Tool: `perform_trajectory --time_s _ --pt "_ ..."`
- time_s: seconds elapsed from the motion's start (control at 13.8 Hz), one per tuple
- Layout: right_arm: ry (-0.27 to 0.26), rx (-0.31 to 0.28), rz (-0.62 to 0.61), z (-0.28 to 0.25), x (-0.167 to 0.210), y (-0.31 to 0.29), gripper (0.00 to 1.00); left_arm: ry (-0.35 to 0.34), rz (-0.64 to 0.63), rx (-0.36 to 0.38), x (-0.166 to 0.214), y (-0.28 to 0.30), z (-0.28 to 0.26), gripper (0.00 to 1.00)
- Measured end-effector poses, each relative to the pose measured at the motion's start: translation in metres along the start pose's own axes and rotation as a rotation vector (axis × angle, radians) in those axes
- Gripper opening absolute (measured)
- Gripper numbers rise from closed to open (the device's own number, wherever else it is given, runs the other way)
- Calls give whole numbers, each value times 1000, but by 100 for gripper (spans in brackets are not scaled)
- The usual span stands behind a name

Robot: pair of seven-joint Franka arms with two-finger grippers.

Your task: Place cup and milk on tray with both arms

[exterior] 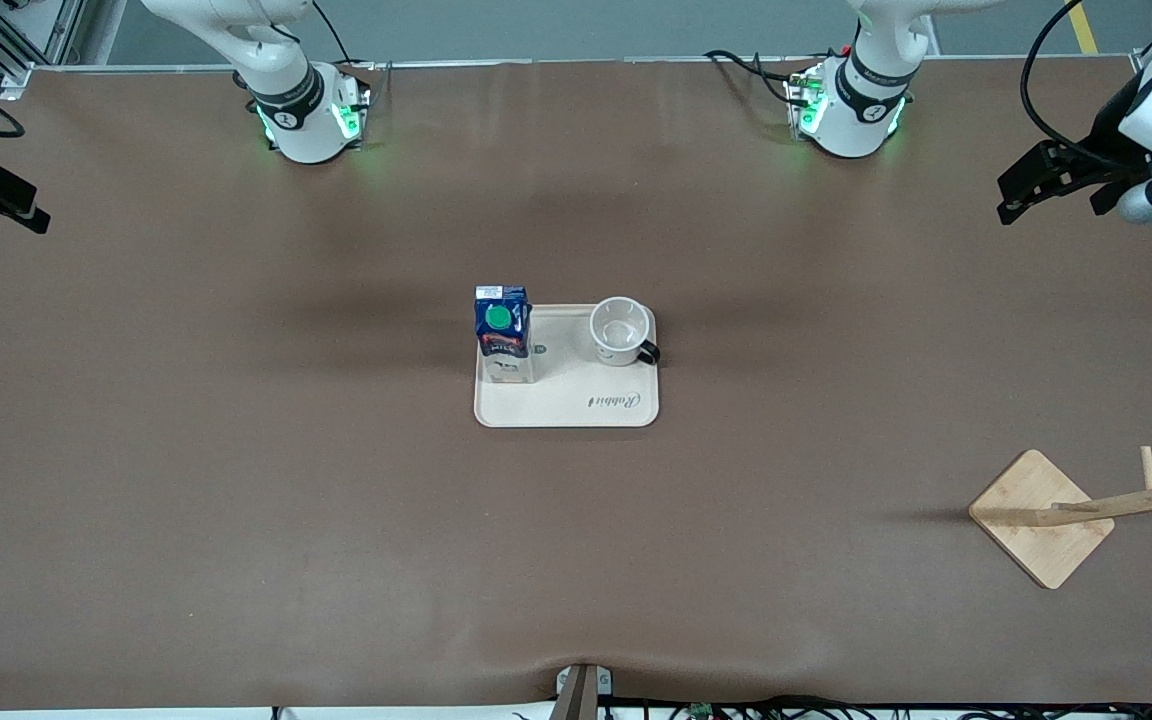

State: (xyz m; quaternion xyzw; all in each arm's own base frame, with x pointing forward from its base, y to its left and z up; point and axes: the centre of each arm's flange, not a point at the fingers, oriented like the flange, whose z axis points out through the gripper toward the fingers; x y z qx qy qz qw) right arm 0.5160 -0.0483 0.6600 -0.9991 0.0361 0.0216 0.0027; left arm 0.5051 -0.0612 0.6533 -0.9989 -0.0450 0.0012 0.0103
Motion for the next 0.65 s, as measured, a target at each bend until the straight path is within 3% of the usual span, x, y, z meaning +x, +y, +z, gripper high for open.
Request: perform_trajectory --time_s 0.65 --pt "0 0 0 0 0 0 100 14 5 3 2 6 -3 100"
